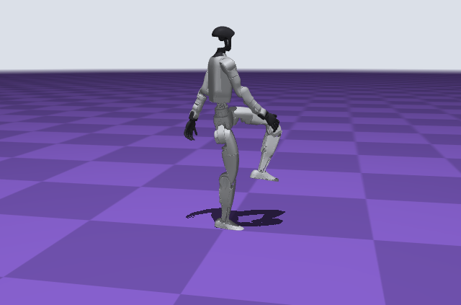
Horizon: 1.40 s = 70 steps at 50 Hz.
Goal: Upper body actions
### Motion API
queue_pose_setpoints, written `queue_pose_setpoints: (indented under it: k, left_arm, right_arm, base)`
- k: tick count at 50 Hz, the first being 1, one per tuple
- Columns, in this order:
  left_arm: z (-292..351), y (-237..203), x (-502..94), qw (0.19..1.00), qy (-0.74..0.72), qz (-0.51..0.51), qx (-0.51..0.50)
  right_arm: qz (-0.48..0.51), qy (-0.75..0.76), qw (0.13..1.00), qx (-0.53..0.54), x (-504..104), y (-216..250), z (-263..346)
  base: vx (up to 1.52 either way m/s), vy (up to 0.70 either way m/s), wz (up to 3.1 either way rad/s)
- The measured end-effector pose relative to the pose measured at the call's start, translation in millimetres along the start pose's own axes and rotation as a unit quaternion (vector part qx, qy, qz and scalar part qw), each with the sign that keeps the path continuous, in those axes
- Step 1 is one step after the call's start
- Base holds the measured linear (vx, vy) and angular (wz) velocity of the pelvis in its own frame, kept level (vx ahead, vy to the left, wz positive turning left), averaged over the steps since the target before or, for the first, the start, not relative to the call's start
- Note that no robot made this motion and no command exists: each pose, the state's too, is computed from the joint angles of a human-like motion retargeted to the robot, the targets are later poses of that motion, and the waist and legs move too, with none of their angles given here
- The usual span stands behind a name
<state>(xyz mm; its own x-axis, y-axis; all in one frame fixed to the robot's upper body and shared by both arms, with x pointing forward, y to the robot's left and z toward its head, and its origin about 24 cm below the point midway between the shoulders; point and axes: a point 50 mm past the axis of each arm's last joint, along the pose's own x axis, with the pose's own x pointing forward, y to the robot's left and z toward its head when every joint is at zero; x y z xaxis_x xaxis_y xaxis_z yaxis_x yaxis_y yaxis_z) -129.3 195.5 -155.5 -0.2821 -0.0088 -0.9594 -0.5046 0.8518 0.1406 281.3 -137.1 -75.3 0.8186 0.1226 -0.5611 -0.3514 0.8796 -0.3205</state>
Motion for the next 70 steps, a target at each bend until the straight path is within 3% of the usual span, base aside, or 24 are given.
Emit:
queue_pose_setpoints:
  k: [6, 13, 20, 22, 28, 35, 40, 47, 50, 55, 65, 70]
  left_arm:
    - [87, -44, -7, 0.981, -0.139, -0.049, 0.128]
    - [144, -70, -25, 0.940, -0.218, -0.024, 0.261]
    - [293, -142, -142, 0.813, -0.443, -0.049, 0.375]
    - [304, -142, -155, 0.796, -0.479, -0.028, 0.368]
    - [281, -147, -134, 0.808, -0.502, -0.039, 0.305]
    - [223, -134, -78, 0.870, -0.380, -0.075, 0.305]
    - [165, -97, -37, 0.922, -0.284, -0.037, 0.261]
    - [90, -30, -10, 0.962, -0.111, 0.052, 0.243]
    - [76, -23, -7, 0.976, -0.101, 0.064, 0.182]
    - [71, -26, -6, 0.991, -0.092, 0.014, 0.092]
    - [115, -54, -15, 0.963, -0.168, -0.017, 0.212]
    - [117, -62, -16, 0.960, -0.172, -0.023, 0.221]
  right_arm:
    - [0.066, 0.205, 0.976, 0.035, -49, 43, -111]
    - [0.127, 0.512, 0.848, 0.052, -198, 85, -242]
    - [-0.062, 0.580, 0.787, 0.199, -230, 58, -263]
    - [-0.070, 0.589, 0.777, 0.213, -233, 57, -264]
    - [-0.068, 0.630, 0.744, 0.212, -271, 72, -277]
    - [-0.012, 0.566, 0.784, 0.255, -234, 99, -257]
    - [0.038, 0.494, 0.846, 0.200, -191, 86, -239]
    - [0.048, 0.437, 0.892, 0.101, -159, 61, -224]
    - [0.026, 0.410, 0.906, 0.100, -139, 49, -211]
    - [0.015, 0.349, 0.931, 0.104, -110, 44, -186]
    - [0.053, 0.478, 0.867, 0.131, -175, 75, -230]
    - [0.071, 0.508, 0.849, 0.126, -198, 91, -240]
  base:
    - [0.09, 0.06, 0.91]
    - [0.37, 0.15, 1.39]
    - [-0.55, 0.10, 0.58]
    - [-0.27, 0.24, 1.19]
    - [0.20, 0.06, -0.10]
    - [0.08, -0.10, -0.41]
    - [0.16, -0.06, -0.62]
    - [0.11, -0.10, -0.27]
    - [-0.20, -0.22, -0.31]
    - [-0.10, -0.14, 0.58]
    - [0.02, -0.05, 0.29]
    - [0.03, -0.04, 0.27]
